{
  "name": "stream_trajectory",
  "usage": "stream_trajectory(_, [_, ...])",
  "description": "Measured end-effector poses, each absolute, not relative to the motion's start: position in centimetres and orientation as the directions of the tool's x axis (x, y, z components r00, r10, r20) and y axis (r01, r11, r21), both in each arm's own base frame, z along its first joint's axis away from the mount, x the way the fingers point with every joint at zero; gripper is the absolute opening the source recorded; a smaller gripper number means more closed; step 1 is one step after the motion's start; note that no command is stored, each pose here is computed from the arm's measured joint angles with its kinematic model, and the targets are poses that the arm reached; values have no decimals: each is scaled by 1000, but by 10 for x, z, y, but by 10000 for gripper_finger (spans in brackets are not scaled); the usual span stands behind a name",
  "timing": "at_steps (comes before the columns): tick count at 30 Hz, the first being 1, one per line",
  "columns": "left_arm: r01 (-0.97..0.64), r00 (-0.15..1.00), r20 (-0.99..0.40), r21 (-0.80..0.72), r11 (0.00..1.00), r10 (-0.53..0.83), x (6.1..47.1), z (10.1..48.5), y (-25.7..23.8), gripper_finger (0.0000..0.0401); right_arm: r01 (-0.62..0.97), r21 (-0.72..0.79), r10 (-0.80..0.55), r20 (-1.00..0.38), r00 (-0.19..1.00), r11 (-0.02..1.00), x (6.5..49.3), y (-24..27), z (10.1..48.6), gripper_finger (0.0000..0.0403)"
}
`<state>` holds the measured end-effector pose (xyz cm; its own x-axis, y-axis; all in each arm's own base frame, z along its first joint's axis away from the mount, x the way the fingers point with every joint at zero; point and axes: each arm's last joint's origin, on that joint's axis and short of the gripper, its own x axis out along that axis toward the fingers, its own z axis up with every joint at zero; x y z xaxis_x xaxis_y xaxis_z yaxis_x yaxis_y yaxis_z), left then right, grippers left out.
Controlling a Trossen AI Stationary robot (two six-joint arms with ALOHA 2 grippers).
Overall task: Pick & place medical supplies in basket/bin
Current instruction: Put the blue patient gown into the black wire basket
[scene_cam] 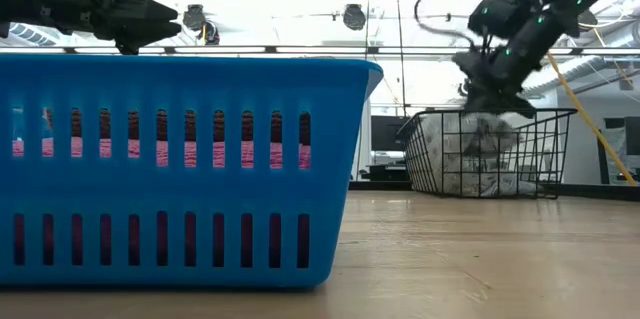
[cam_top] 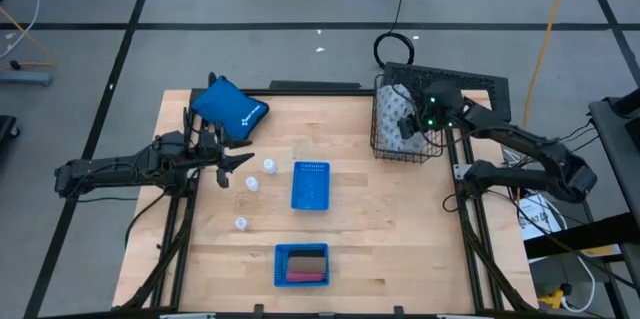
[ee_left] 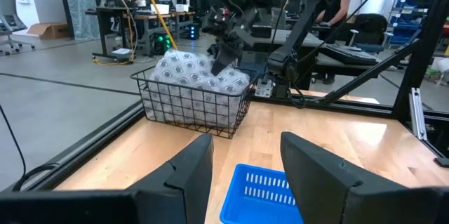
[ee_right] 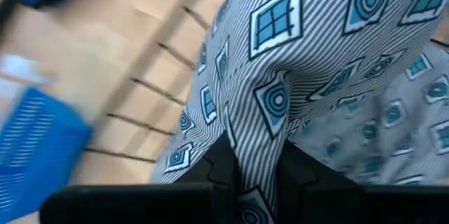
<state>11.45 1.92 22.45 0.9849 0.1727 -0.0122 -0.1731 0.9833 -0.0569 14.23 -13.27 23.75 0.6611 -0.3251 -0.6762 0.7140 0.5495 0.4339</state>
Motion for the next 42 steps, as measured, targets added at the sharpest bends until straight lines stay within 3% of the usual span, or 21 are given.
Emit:
stream_trajectory(9, [-173,985,-12,-57,983,173,115,225,19,177,857,206,-423,-800,426,473,144,-144,195,36])
stream_trajectory(17, [-173,985,-12,-57,983,173,114,225,19,177,890,127,-447,-828,338,439,144,-147,182,57])
stream_trajectory(32, [-173,985,-12,-56,983,173,115,225,19,177,822,11,-567,-719,402,569,134,-139,211,196])
stream_trajectory(38, [-173,985,-12,-57,983,173,115,225,19,177,852,35,-663,-612,432,522,128,-135,230,208])
stream_trajectory(42, [-173,985,-12,-57,983,173,114,225,19,177,826,98,-641,-582,500,556,134,-138,248,178])
